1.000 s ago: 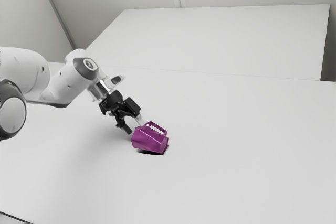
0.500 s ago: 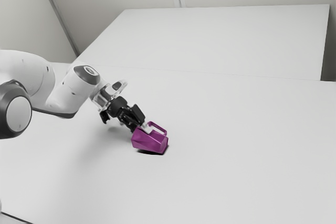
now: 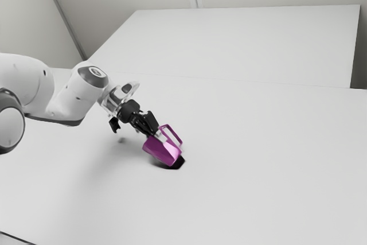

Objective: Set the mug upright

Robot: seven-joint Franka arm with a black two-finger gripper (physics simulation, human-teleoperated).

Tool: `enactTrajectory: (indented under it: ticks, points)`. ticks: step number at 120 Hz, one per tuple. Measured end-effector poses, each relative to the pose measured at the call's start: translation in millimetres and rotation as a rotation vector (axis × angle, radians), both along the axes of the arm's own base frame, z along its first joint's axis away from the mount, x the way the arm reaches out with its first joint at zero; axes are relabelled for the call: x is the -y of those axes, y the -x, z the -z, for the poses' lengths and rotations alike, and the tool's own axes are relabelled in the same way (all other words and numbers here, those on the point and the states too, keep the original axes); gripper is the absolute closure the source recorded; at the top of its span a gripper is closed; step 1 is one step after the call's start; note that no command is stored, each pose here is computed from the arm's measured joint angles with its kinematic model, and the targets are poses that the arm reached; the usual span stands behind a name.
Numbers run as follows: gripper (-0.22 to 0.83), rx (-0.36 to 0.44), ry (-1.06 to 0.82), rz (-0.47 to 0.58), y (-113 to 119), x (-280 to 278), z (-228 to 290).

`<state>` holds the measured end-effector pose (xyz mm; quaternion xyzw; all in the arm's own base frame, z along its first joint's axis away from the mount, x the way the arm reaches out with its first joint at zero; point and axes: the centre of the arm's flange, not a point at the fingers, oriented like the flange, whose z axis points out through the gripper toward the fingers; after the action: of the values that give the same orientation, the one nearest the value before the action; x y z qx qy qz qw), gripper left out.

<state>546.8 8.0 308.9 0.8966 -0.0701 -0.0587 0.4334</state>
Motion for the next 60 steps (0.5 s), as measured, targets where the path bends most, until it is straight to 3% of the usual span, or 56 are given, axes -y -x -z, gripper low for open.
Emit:
enactTrajectory:
  ticks: [20,60]
  points:
    - [0.77,0.036,-0.062,0.01,-1,-3,-16]
    - [0.78,0.193,-0.453,0.085,-16,14,-60]
